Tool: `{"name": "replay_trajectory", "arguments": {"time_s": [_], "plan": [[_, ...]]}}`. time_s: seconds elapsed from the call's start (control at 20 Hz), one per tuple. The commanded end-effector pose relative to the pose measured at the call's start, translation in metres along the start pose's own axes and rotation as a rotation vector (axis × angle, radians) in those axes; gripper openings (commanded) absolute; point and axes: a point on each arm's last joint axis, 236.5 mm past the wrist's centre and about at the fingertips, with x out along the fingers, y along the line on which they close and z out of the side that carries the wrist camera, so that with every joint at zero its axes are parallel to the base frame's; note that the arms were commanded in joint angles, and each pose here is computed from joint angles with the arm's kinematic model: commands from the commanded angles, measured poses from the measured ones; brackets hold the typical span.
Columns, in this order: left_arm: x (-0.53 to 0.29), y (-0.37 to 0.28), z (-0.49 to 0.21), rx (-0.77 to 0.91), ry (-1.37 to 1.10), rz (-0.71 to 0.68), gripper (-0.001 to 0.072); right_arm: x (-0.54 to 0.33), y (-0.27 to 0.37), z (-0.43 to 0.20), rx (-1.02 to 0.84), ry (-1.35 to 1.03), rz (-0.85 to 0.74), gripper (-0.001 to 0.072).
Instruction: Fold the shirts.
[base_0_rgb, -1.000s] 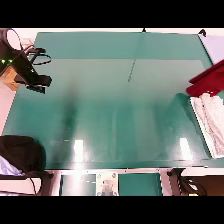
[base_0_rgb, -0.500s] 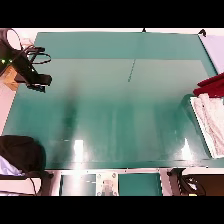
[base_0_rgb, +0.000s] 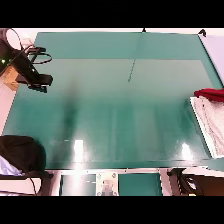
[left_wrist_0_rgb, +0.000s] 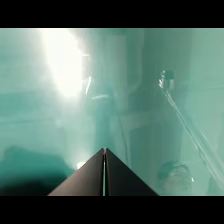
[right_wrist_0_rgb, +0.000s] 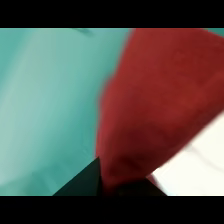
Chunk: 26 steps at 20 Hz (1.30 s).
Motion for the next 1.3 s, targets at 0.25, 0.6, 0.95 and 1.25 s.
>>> {"name": "replay_trajectory", "arguments": {"time_s": [0.25, 0.6, 0.95, 1.25], "plan": [[0.000, -0.009, 0.003, 0.012, -0.014, -0.039, 0.0021, 0.020, -0.116, -0.074, 0.182, 0.289, -0.410, 0.0017], [0.000, -0.010, 0.003, 0.012, -0.015, -0.041, 0.0021, 0.058, -0.200, -0.154, 0.247, 0.560, -0.655, 0.0427], [-0.001, -0.010, 0.016, 0.016, -0.070, -0.040, 0.0021, 0.101, -0.130, -0.119, 0.093, 0.452, -0.481, 0.0195], [-0.004, -0.028, 0.014, 0.014, -0.067, -0.118, 0.0021, 0.158, 0.089, -0.128, -0.264, 0.315, 0.023, 0.0016]]}}
